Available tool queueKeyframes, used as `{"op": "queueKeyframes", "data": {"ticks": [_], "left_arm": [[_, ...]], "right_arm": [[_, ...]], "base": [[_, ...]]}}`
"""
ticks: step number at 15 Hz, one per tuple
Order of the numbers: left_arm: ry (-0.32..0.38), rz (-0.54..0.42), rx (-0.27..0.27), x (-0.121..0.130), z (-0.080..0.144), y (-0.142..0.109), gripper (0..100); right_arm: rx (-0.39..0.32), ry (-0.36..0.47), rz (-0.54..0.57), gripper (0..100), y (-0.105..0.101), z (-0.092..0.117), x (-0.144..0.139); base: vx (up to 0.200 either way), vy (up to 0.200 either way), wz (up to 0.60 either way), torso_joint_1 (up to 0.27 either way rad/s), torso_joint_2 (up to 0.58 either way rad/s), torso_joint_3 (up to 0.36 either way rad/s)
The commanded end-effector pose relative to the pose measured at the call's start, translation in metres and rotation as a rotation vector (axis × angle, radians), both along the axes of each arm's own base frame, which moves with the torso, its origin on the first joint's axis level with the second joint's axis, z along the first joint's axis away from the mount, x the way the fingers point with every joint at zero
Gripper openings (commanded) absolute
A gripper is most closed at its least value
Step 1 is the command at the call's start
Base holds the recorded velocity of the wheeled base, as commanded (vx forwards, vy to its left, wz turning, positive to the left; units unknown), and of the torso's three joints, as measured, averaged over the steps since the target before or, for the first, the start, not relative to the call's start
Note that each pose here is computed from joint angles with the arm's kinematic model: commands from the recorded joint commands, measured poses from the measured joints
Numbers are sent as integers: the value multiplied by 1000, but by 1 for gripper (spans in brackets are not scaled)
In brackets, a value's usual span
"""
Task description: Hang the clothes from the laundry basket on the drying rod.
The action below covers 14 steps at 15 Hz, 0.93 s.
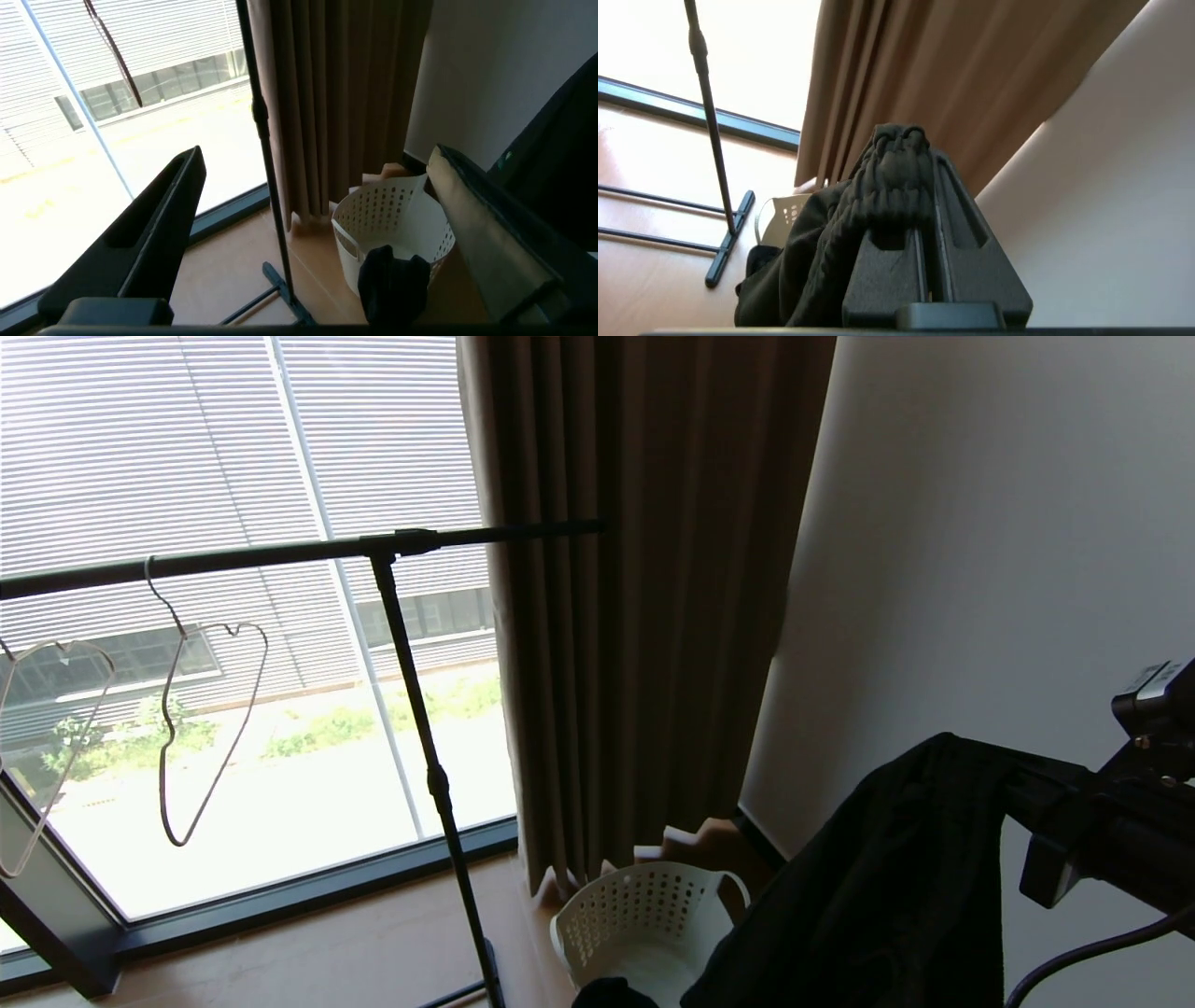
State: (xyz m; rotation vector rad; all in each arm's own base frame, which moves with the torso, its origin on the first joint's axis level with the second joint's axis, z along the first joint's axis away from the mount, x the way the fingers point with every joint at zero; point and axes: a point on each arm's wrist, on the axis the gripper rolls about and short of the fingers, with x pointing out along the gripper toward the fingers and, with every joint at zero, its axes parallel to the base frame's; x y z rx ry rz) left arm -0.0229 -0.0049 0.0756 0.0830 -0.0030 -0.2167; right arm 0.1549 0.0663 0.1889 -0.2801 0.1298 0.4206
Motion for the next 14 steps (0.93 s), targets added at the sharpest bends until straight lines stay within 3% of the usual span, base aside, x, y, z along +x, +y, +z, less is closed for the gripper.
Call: {"op": "queueKeyframes", "data": {"ticks": [1, 13, 14], "left_arm": [[1, 0, 3, 0, 0, 0, 100], [2, 3, -4, 0, 0, 0, 100], [2, 2, -4, 0, 0, 0, 100]], "right_arm": [[-2, 4, 1, 0, 0, -1, 0], [-29, 26, 2, 0, 1, -8, 2], [-35, 22, 6, 0, 1, -7, 2]], "base": [[0, 0, 0, 0, 0, 0], [0, 0, 0, 1, 2, -41], [0, 0, 600, 2, 7, -12]]}}
